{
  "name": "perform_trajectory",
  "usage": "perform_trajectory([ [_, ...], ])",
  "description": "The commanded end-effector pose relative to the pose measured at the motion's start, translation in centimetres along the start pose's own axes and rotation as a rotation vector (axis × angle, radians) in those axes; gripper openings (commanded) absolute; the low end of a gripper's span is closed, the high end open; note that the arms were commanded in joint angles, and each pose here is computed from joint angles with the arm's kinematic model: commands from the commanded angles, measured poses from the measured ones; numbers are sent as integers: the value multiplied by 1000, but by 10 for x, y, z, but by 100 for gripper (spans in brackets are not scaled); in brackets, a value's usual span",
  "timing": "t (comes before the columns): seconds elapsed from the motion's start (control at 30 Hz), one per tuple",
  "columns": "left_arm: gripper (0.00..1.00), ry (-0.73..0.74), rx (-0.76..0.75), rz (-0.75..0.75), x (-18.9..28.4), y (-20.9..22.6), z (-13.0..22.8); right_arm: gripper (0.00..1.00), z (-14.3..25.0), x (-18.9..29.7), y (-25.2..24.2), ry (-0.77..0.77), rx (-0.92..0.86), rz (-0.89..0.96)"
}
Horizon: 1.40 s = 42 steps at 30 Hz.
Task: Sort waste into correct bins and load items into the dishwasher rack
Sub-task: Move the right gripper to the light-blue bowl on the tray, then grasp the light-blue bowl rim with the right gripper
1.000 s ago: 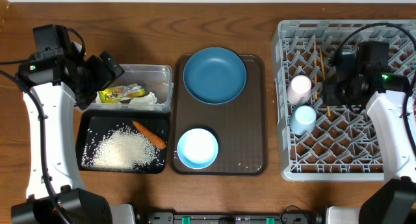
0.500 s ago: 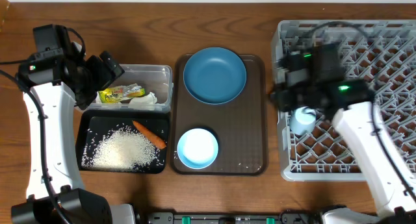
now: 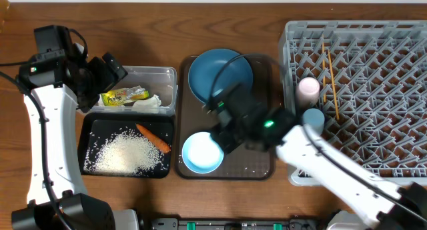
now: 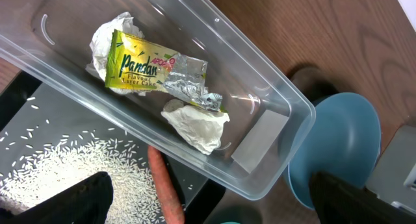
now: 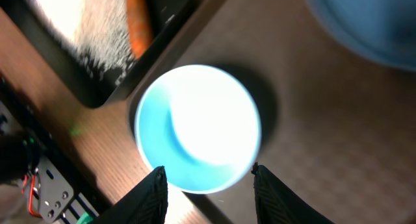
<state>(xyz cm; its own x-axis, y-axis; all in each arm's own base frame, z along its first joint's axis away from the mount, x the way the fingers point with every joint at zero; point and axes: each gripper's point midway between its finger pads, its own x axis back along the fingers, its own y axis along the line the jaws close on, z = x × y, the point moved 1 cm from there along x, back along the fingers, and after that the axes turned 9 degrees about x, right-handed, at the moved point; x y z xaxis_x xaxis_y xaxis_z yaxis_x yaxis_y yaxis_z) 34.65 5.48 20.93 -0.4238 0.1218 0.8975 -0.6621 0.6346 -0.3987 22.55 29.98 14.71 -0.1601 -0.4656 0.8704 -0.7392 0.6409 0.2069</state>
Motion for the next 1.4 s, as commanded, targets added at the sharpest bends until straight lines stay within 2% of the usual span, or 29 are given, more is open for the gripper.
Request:
perform_trajectory([
  [0.0, 98, -6, -10, -9, 1, 3, -1, 43, 2, -21, 19, 32, 22, 20],
  [0.27, 98, -6, -10, -9, 1, 3, -1, 45, 18, -71, 58, 105, 122, -23],
  [0.5, 98, -6, -10, -9, 1, 3, -1, 46, 28, -95, 73, 137, 163, -38],
  [0.8, 98, -6, -10, -9, 1, 3, -1, 45, 34, -101, 79, 156, 183, -39],
  [1.1, 98, -6, -10, -9, 1, 3, -1, 39, 34, -103, 71, 146, 188, 12],
  [1.37, 98, -6, -10, -9, 1, 3, -1, 38, 35, -103, 72, 149, 192, 10],
])
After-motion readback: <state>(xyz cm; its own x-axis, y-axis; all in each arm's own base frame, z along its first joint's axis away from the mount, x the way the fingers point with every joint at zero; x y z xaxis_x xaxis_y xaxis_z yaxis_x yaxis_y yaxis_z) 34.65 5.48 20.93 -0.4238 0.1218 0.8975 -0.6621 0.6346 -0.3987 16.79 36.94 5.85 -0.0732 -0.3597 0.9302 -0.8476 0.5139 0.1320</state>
